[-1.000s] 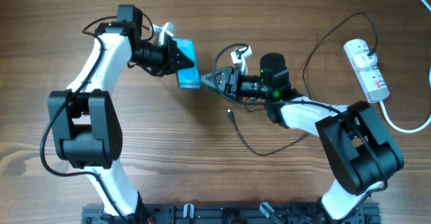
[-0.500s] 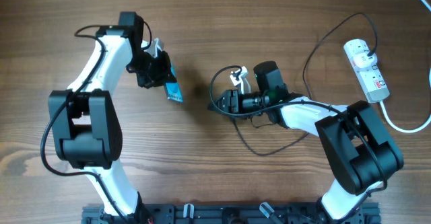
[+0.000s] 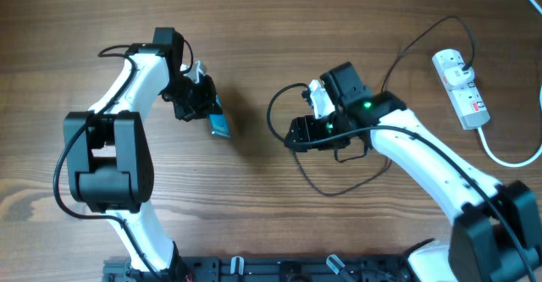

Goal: Plug charger to phone and switch on socket
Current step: 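Lower the right gripper to the black cable's USB-C plug and grasp it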

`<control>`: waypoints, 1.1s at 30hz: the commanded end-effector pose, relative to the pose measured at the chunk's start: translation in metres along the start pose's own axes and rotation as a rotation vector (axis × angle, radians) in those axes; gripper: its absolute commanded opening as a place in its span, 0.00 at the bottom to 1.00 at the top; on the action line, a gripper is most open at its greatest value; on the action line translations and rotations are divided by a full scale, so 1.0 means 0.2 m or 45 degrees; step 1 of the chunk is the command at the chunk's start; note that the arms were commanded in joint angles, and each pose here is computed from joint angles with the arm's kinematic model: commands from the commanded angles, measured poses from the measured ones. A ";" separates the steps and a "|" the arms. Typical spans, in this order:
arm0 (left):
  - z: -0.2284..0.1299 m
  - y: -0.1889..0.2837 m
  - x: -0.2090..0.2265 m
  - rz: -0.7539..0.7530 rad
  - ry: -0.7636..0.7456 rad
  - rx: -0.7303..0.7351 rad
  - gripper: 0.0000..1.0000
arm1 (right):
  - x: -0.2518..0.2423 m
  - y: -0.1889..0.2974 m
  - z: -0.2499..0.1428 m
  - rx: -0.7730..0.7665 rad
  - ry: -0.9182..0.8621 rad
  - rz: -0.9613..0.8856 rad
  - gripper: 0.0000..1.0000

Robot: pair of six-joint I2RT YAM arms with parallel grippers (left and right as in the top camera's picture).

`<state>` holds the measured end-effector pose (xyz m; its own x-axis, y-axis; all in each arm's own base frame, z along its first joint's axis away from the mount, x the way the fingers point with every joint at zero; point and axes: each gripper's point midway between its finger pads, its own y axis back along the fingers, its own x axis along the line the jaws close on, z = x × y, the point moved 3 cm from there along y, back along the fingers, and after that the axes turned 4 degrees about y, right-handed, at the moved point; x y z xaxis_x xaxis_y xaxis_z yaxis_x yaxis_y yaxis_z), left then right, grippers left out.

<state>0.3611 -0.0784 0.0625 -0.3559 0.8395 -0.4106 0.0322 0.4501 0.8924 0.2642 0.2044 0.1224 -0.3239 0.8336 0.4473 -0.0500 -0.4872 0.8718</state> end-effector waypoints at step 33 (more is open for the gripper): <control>0.02 0.03 -0.04 -0.071 0.155 -0.047 0.04 | -0.20 -0.36 -0.16 -0.143 0.556 -0.369 0.39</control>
<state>0.3667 -0.0742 0.0580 -0.4717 0.8007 -0.3693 0.0025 0.4200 0.9075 0.2493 0.1975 0.0382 -0.6283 0.7751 0.0674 -0.2783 -0.3048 0.9109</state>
